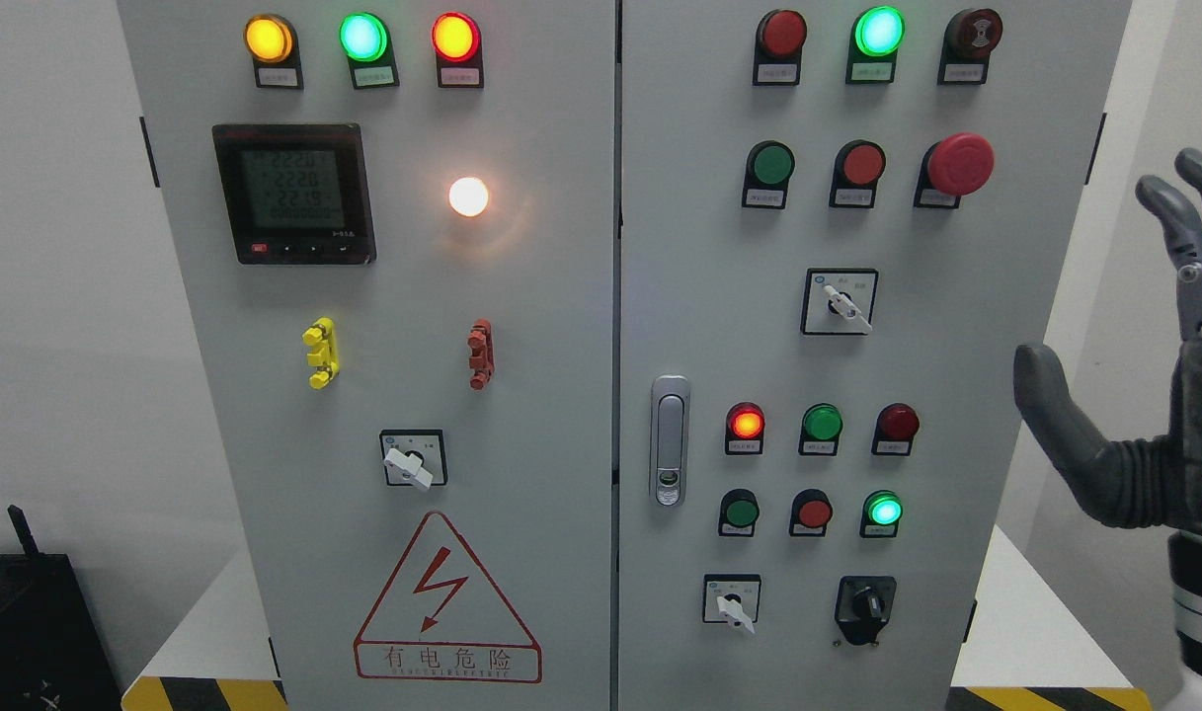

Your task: Rotate and turn off gray switch

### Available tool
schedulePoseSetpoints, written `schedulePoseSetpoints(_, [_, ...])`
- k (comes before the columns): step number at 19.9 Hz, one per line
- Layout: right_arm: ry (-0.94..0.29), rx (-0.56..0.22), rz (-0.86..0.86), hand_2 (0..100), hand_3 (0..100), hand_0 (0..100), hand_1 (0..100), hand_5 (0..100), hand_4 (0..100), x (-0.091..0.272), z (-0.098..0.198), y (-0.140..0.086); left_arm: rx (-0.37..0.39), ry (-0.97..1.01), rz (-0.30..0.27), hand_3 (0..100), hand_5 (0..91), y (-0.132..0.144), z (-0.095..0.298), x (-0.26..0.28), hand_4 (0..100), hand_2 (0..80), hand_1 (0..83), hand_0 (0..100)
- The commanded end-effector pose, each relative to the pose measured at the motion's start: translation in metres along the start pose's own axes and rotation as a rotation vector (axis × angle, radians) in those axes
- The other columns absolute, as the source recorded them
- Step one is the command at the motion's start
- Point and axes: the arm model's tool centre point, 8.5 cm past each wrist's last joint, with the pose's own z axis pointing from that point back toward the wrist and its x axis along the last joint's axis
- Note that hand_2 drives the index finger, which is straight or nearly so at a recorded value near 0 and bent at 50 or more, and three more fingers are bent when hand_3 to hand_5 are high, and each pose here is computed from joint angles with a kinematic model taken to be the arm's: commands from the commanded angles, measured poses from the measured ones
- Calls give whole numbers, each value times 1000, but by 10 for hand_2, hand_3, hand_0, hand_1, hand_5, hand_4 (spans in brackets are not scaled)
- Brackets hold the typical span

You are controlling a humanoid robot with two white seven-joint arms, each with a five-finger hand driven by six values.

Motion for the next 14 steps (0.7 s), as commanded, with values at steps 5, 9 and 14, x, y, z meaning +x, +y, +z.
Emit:
schedulePoseSetpoints(5, [13,21,-6,0,246,349,162,68,195,-3,2,7,2,0,32,0,0,0,0,0,0,0,389,120])
schedulePoseSetpoints(9, [36,45,-25,158,387,330,185,427,367,-6,5,19,2,0,32,0,0,0,0,0,0,0,389,120])
schedulePoseSetpoints(14, [95,91,-44,304,527,290,161,625,511,-14,11,38,2,0,32,0,0,0,0,0,0,0,389,120])
